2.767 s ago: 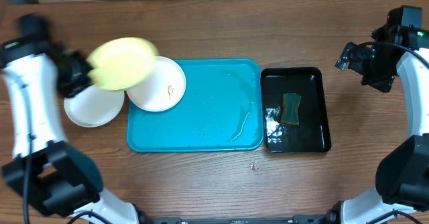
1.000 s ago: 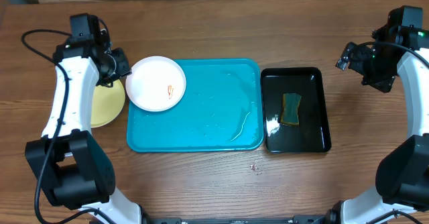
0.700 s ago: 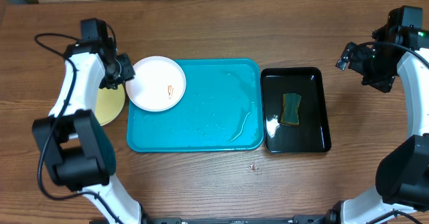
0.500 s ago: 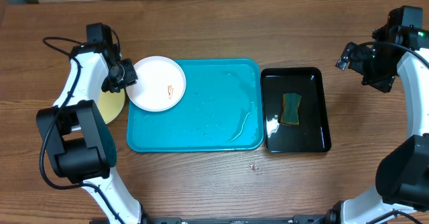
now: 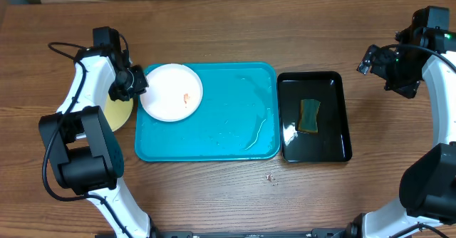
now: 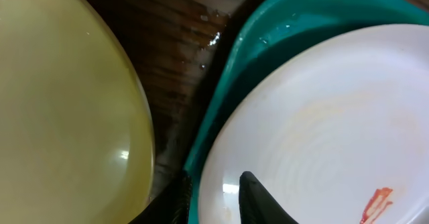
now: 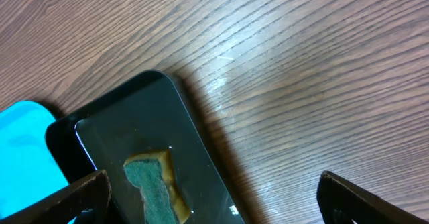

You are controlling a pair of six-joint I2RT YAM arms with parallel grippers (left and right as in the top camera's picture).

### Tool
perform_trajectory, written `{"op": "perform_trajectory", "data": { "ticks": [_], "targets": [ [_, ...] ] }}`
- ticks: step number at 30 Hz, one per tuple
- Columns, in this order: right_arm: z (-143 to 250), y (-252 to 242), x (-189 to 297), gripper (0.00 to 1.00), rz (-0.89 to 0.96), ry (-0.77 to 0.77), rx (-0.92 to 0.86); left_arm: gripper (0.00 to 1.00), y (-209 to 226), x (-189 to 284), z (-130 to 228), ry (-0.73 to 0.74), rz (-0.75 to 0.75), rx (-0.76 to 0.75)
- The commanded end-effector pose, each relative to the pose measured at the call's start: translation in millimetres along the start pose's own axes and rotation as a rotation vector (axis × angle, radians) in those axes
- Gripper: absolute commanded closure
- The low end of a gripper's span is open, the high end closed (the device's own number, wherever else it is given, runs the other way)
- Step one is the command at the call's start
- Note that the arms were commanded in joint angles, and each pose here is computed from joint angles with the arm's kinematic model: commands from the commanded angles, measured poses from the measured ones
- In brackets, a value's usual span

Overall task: Clean dirty plates on tray and stack at the side
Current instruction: 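Grasp the white plate rim on the blue tray and slide it to center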

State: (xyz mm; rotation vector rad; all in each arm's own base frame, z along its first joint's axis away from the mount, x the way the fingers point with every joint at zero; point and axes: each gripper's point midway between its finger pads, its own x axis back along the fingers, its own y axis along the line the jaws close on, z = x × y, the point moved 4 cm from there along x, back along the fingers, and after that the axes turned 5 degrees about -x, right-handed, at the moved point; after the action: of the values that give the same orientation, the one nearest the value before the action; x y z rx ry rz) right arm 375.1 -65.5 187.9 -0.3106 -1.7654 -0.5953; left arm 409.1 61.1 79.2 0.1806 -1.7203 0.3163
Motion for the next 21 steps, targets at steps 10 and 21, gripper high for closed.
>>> {"op": "perform_trajectory", "data": {
  "ticks": [10,21],
  "targets": [
    [-4,0,7,0.0,-0.003,-0.029,-0.003,0.69,-29,-2,0,-0.007,0.013,-0.159],
    [-4,0,7,0.0,-0.003,-0.029,-0.003,0.82,-11,9,-24,-0.084,-0.129,-0.187]
  ]
}}
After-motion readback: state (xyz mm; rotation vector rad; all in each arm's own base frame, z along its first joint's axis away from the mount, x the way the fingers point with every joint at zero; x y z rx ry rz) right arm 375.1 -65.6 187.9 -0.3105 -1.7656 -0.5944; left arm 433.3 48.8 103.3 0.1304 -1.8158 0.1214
